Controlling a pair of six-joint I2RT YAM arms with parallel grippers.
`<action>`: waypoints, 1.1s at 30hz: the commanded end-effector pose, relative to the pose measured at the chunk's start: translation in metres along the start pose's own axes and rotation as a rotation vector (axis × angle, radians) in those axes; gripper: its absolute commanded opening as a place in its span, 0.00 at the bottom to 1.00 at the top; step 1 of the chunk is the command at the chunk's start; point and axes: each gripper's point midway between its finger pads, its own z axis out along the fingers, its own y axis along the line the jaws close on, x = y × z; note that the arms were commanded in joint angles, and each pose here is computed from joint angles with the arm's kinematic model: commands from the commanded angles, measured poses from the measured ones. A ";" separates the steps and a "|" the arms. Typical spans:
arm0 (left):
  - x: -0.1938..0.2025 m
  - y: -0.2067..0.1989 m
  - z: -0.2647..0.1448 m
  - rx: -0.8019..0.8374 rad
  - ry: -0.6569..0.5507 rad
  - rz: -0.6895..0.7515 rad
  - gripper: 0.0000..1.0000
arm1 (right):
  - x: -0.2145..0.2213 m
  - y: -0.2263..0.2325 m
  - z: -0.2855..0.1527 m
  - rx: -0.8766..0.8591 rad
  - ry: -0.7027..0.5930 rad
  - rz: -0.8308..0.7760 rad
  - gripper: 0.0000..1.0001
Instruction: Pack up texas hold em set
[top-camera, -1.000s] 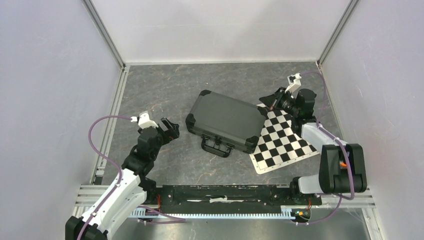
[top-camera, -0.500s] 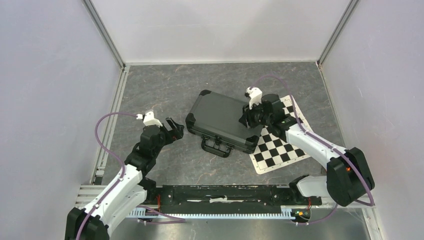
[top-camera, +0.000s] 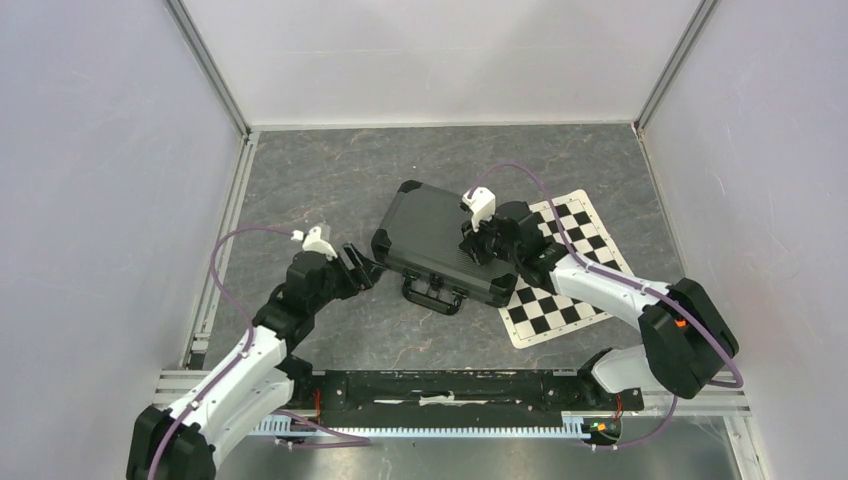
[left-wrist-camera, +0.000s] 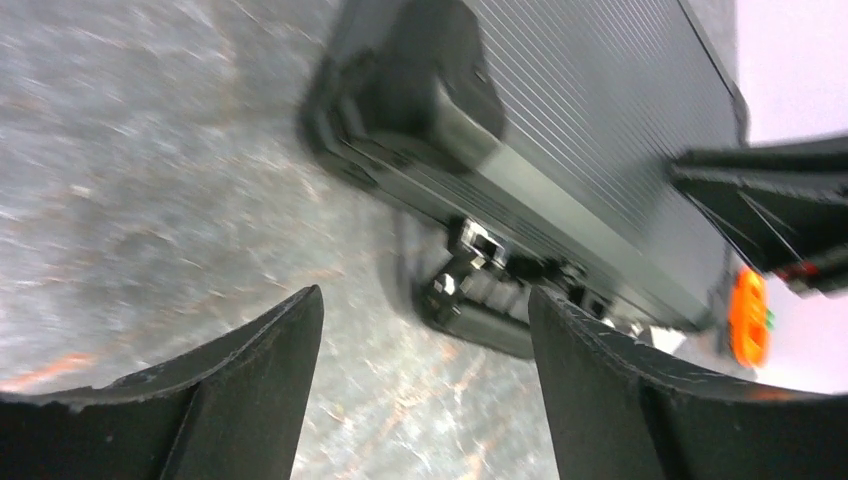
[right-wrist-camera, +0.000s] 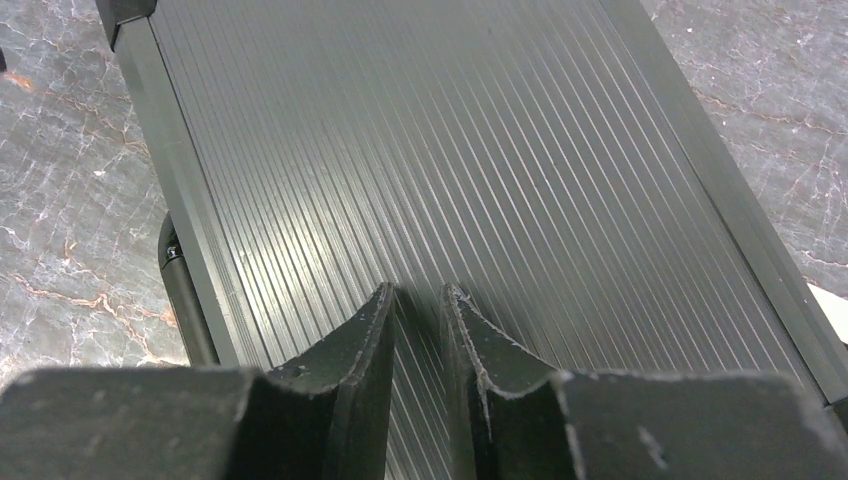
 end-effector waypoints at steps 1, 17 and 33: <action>0.009 -0.053 -0.011 0.179 0.078 -0.090 0.78 | 0.092 0.002 -0.008 0.012 0.278 0.039 0.28; 0.051 -0.024 0.024 -0.022 0.198 0.006 0.42 | 0.091 0.023 -0.016 -0.059 0.203 0.049 0.33; 0.067 -0.002 0.066 -0.057 0.217 -0.003 0.02 | 0.098 0.021 -0.027 -0.037 0.193 0.065 0.35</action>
